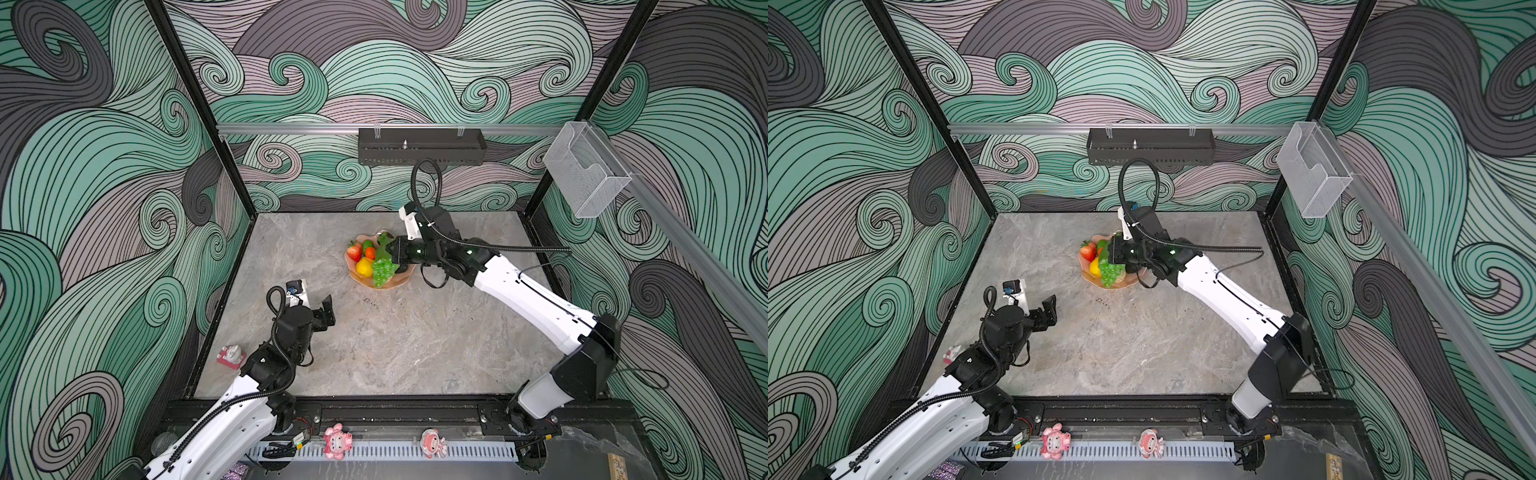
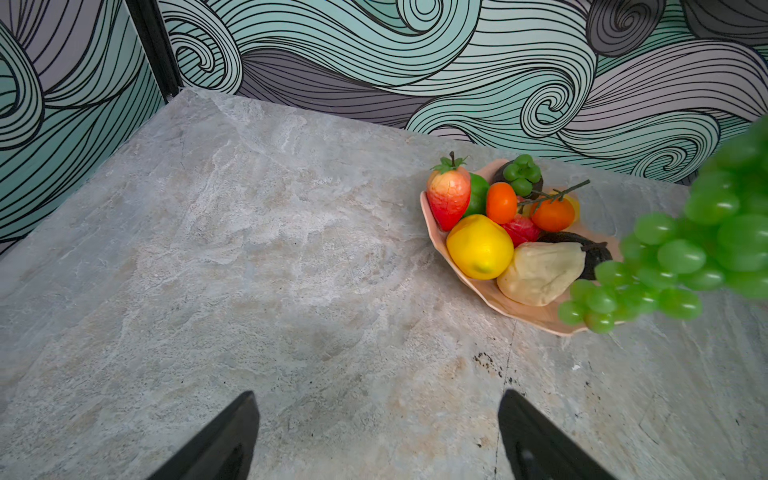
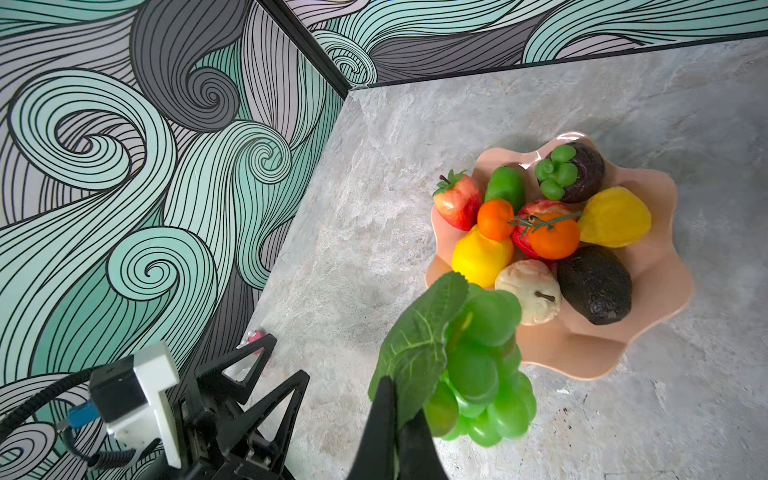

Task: Place and organize the fake fruits in the fruit bowl
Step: 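Lift the green grapes and carry them over the pink bowl with the right gripper, then lower the grapes onto the bowl's near edge with the right gripper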

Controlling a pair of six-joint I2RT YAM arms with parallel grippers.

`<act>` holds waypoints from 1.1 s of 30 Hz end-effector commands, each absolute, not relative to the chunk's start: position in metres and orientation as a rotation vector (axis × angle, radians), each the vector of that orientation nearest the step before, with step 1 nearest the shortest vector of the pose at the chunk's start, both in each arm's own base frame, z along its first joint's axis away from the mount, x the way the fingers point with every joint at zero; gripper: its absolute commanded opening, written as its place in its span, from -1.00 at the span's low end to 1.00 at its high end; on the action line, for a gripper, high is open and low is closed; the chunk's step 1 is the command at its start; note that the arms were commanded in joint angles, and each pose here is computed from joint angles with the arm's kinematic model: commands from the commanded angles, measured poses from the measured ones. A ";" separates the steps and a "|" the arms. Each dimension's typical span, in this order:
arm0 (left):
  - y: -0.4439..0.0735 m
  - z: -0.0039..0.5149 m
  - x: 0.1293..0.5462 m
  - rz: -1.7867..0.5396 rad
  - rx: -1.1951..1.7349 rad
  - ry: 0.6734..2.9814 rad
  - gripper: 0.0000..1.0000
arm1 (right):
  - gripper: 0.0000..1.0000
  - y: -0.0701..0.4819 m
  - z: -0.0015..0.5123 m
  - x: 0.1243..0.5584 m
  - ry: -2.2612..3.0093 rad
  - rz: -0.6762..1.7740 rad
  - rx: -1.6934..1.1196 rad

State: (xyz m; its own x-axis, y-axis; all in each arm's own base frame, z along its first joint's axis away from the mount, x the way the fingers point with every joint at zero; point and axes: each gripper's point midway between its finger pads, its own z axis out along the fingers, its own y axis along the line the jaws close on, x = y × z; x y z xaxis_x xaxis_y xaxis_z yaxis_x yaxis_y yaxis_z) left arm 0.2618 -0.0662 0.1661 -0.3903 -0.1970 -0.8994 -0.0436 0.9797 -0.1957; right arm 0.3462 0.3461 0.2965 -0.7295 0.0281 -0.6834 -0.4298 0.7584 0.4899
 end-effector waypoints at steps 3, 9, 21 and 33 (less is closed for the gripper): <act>-0.058 0.166 0.260 -0.145 -0.206 1.965 0.84 | -1.00 0.373 0.314 0.368 2.184 0.868 -0.354; -0.060 0.167 0.259 -0.154 -0.204 1.963 0.84 | -1.00 0.398 0.310 0.387 2.186 0.892 -0.386; -0.061 0.168 0.259 -0.167 -0.203 1.964 0.84 | -1.00 0.429 0.288 0.414 2.217 0.890 -0.391; -0.062 0.167 0.260 -0.169 -0.203 1.967 0.84 | -1.00 0.438 0.265 0.405 2.270 0.851 -0.429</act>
